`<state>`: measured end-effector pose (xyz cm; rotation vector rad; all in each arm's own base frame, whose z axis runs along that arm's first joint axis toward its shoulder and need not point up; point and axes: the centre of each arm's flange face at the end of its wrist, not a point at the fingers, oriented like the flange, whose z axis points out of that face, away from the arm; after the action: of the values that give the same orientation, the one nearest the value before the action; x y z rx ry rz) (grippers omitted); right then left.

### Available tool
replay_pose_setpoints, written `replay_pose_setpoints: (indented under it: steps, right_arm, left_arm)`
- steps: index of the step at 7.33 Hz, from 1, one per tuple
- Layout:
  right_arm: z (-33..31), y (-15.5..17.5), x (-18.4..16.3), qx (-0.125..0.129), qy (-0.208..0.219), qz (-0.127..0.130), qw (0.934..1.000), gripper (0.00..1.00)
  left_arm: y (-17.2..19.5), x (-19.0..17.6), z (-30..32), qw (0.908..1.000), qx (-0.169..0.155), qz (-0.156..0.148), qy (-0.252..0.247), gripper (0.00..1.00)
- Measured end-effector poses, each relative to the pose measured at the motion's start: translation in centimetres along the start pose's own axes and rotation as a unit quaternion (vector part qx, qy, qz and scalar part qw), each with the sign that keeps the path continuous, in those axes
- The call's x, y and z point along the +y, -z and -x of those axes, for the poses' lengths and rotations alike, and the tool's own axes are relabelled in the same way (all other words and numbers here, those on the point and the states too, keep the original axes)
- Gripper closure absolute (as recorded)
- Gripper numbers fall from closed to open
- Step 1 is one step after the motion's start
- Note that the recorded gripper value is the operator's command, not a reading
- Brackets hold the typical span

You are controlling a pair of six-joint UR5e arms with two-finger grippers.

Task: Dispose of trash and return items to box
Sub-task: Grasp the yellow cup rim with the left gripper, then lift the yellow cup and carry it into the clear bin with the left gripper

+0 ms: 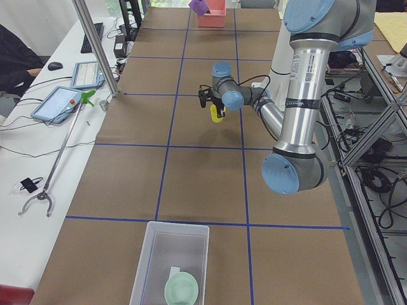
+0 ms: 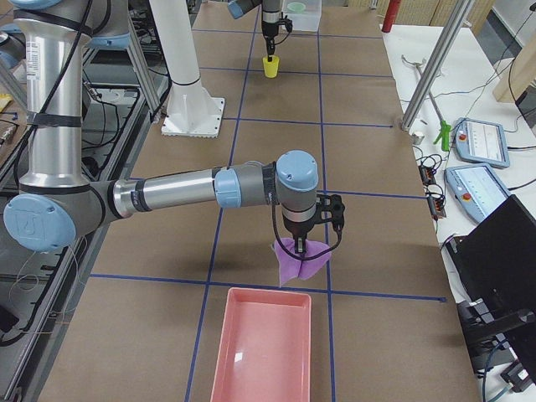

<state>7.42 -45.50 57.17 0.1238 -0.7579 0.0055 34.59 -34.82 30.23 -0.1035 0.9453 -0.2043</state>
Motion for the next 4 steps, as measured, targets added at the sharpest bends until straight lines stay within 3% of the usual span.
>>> replay_pose_setpoints:
  steps: [2,4]
  right_arm:
    - [-7.1,-1.5,1.2,0.031,0.023,0.017,0.9991,1.0]
    - [-15.3,-3.8,1.3,0.033,0.043,0.044,0.9976,1.0]
  left_arm:
    - [4.9,-1.2,-2.6,0.9997,-0.003,-0.004,0.024,1.0]
    - [8.6,-4.0,-2.5,0.9991,0.002,-0.019,0.038,1.0]
